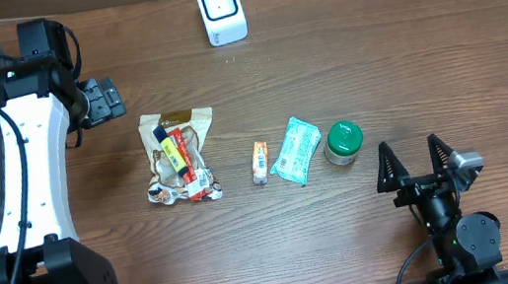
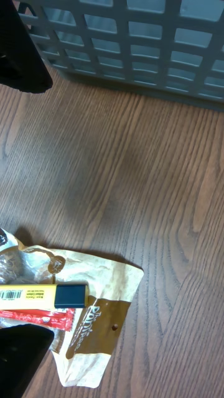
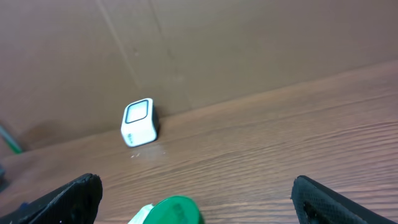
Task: Scan the item barcode
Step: 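Release the snack bag and raise the left gripper back left, then raise the right gripper and move it left over the teal pack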
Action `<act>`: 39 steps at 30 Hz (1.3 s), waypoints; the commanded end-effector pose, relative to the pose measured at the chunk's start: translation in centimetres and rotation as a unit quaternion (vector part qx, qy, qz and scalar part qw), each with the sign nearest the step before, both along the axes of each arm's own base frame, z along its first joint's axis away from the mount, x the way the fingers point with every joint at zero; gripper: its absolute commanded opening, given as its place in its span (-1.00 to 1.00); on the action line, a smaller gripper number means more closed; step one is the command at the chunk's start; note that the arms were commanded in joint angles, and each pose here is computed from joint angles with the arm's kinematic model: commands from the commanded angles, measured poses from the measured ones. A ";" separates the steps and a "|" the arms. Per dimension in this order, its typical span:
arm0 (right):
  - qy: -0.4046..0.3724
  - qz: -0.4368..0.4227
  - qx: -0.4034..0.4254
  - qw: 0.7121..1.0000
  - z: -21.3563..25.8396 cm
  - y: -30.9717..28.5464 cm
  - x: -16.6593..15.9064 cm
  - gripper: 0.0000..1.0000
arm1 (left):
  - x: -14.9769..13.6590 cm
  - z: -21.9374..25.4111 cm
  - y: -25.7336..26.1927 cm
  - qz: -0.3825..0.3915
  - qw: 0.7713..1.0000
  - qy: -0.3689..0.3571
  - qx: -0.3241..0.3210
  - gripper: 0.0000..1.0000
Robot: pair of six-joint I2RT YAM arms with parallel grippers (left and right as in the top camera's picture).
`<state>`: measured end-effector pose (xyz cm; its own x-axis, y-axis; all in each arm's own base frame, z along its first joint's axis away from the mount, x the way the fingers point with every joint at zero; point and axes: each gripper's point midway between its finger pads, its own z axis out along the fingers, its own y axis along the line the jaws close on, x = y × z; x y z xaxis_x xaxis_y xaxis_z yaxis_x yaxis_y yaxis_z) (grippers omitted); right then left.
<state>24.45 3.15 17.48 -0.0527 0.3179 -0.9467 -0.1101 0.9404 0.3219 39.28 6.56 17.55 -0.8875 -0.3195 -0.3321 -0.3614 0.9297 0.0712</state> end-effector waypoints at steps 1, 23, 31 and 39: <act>0.000 -0.029 0.000 1.000 -0.3 -1.1 0.1 1.00 | -0.2 0.5 0.1 -0.004 1.000 -0.004 0.007 1.00; 0.011 -0.003 0.110 0.994 12.1 -0.5 -2.6 1.00 | -0.2 0.5 0.1 -0.004 1.000 -0.004 0.007 1.00; 0.174 -0.013 0.087 0.981 18.9 -0.1 -1.5 1.00 | -0.2 0.5 0.1 -0.005 1.000 -0.004 0.007 1.00; 0.398 0.016 0.074 0.914 14.0 2.6 3.2 1.00 | -0.2 0.5 0.1 -0.004 1.000 -0.004 0.007 1.00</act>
